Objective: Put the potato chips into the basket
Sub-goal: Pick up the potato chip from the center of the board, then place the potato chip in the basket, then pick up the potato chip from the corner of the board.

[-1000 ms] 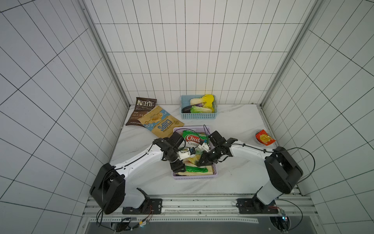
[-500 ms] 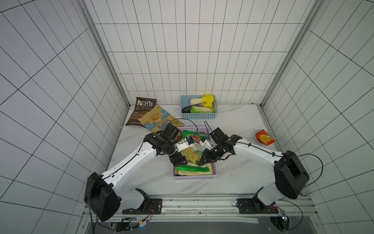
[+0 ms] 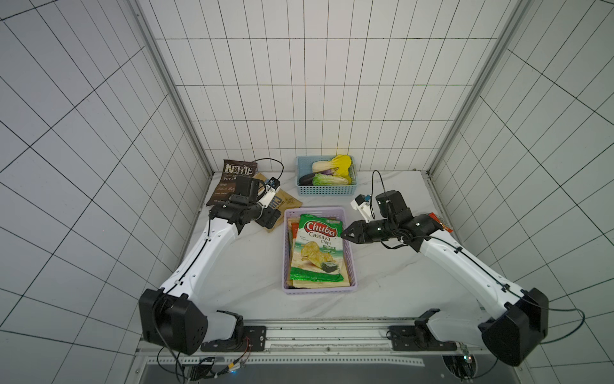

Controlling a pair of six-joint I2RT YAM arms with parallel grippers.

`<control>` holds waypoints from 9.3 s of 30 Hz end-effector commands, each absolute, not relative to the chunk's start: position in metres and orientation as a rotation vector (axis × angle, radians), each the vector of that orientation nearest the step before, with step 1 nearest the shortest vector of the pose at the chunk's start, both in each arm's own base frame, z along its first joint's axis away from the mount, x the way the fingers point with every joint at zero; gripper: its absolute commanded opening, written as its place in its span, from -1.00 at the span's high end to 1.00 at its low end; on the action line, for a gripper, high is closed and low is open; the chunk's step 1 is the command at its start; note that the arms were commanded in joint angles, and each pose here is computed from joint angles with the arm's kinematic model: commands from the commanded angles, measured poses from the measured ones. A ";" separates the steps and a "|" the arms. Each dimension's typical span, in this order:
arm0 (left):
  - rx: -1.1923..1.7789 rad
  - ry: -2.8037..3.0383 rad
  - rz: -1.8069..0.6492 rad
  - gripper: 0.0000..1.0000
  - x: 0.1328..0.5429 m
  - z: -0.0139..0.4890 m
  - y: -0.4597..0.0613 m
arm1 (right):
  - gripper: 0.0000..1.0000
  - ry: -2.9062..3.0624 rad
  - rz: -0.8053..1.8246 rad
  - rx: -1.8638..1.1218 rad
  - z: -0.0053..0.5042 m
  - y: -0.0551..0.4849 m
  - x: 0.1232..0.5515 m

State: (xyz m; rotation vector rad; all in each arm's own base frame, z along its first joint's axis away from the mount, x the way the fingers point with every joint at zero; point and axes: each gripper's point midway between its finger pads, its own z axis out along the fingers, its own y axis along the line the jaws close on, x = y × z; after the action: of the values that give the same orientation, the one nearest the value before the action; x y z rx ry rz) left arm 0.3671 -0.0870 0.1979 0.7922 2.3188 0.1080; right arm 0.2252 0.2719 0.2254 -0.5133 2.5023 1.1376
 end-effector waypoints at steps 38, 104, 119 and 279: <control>0.861 2.344 0.472 -0.73 0.411 0.039 -0.059 | 0.34 2.539 1.178 -0.342 0.210 0.254 0.228; 0.704 1.876 -0.153 1.00 0.328 0.415 -0.201 | 0.31 2.478 1.302 -0.320 0.225 0.265 0.228; 0.729 1.878 -0.281 1.00 0.335 0.383 -0.248 | 0.31 2.492 1.212 -0.196 0.220 0.261 0.253; -1.445 1.898 -0.183 -0.47 0.513 0.035 0.120 | 0.31 2.425 0.806 -0.323 0.239 0.255 0.264</control>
State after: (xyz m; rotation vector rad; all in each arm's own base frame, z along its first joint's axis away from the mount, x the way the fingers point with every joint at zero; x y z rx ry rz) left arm 0.5048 0.1174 0.0404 -1.4232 1.9135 -0.1559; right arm 0.2596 0.2541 0.2200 -0.3249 2.4578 0.7855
